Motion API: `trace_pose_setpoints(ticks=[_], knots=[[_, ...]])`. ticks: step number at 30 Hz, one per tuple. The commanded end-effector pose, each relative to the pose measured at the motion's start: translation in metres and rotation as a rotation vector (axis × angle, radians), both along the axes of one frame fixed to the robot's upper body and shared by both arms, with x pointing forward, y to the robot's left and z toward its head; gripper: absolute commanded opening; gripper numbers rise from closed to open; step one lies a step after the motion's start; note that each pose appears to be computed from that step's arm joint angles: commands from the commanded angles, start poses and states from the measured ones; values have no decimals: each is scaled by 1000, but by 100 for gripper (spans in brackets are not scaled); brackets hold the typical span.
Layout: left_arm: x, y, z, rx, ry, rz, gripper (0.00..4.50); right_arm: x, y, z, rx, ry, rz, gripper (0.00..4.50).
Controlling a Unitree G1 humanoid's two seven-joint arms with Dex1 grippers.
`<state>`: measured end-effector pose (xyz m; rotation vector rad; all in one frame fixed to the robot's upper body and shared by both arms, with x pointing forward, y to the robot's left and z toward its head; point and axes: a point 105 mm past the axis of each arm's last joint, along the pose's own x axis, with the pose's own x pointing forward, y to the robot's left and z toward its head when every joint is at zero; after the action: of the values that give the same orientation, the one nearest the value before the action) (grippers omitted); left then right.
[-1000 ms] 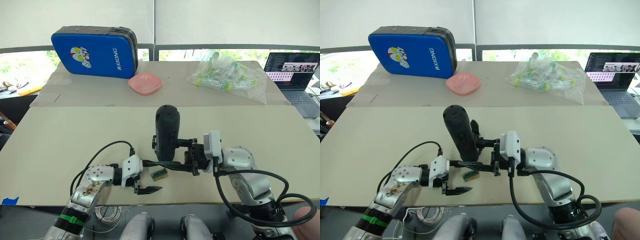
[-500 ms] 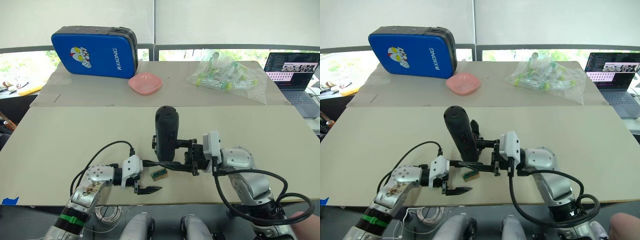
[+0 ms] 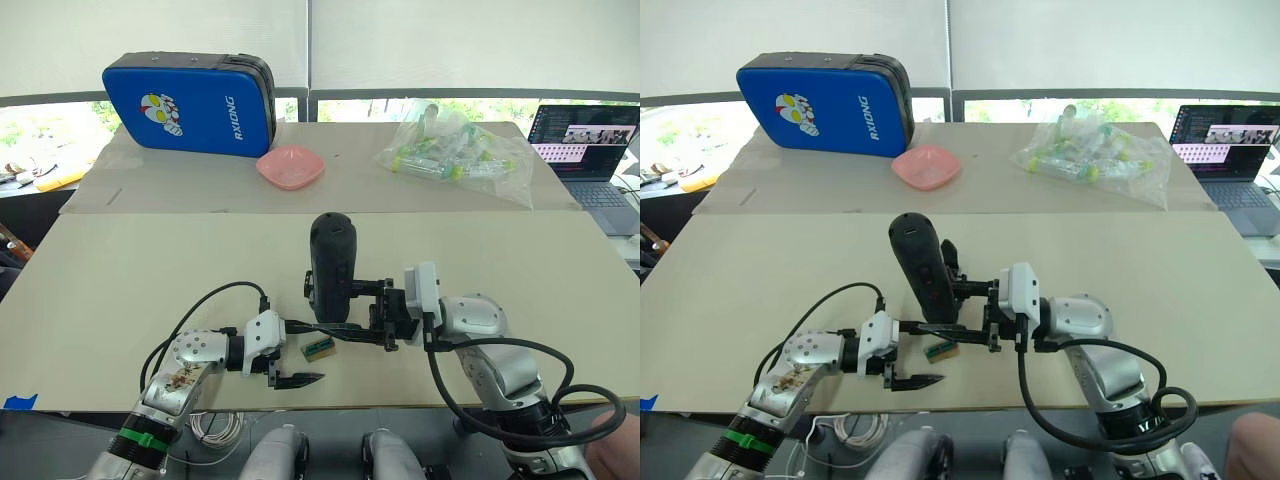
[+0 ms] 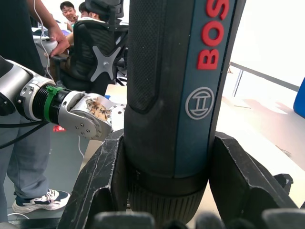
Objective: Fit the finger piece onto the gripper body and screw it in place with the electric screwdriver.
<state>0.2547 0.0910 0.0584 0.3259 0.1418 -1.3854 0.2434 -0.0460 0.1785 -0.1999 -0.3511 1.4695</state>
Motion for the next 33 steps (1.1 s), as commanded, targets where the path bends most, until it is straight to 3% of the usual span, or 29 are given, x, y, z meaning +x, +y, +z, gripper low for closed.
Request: trace_pose_setpoints(ticks=[1,33], knots=[[-7,0,-13,17,52,-7,450,-5,0,12,30,-58,17,196],[-8,4,-18,17,54,7,450,-4,4,8,28,-42,17,196]])
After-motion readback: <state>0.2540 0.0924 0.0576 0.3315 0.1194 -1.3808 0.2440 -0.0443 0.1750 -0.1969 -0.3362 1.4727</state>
